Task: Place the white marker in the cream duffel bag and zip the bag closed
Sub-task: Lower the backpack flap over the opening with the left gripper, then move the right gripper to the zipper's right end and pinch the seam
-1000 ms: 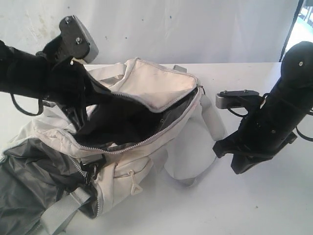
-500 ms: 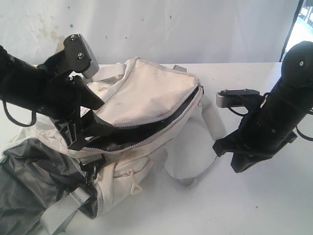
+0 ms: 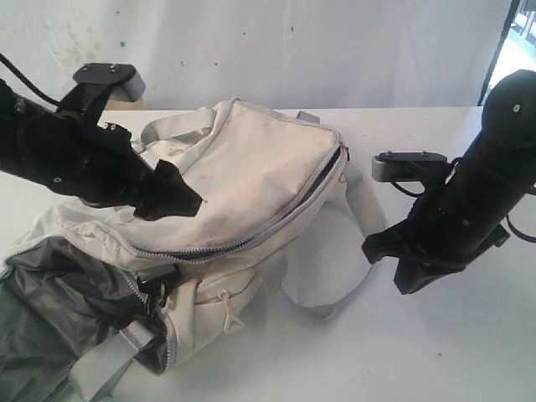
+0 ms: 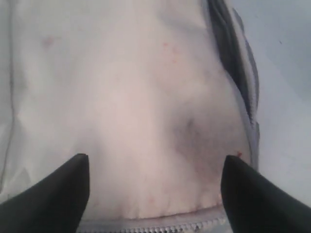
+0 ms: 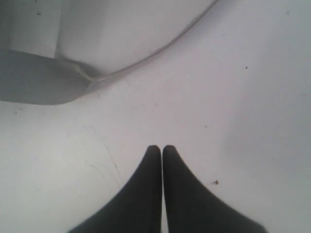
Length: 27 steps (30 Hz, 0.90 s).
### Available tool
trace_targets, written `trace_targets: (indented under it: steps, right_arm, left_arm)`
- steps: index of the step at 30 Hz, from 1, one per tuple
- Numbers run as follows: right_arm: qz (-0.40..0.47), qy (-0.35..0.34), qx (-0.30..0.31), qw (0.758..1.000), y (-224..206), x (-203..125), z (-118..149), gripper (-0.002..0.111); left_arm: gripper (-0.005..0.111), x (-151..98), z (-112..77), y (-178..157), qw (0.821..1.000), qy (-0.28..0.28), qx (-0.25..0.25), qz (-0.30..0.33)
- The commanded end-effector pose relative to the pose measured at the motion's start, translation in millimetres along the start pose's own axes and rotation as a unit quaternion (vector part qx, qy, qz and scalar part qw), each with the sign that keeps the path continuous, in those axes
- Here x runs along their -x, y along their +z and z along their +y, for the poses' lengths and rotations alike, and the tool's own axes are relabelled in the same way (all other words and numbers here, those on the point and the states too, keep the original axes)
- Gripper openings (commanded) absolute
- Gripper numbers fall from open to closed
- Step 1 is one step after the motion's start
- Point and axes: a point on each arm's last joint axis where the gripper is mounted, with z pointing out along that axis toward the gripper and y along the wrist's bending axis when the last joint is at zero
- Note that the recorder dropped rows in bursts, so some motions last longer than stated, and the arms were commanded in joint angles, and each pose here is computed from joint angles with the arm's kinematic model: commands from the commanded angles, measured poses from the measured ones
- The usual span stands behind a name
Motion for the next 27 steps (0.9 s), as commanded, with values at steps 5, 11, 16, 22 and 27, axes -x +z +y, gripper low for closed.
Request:
trace_targets:
  steps: [5,11,16,22,27]
  right_arm:
    - [-0.031,0.068,-0.006,0.997,-8.1,6.1,-9.5,0.0]
    - [-0.084,0.089,-0.011,0.992,-26.4,22.9,-23.0,0.0]
    - [-0.142,0.086,-0.014,0.986,-31.7,44.4,-25.3,0.017]
    - [-0.256,0.116,0.0,0.96,-43.6,74.5,-26.5,0.042]
    - [-0.287,0.083,0.041,0.953,-53.3,95.8,-19.0,0.043]
  left_arm:
    - [0.075,-3.6,26.9,-6.9,0.979,-0.186,0.087,0.01]
    - [0.08,-21.3,49.1,-19.1,0.953,-0.273,0.101,0.086]
    - [0.081,-24.2,57.2,-23.3,0.943,-0.302,0.108,0.091]
    - [0.081,-21.1,62.7,-13.8,0.925,-0.356,0.112,0.066]
    - [0.081,-25.2,64.0,5.5,0.904,-0.41,0.083,0.093]
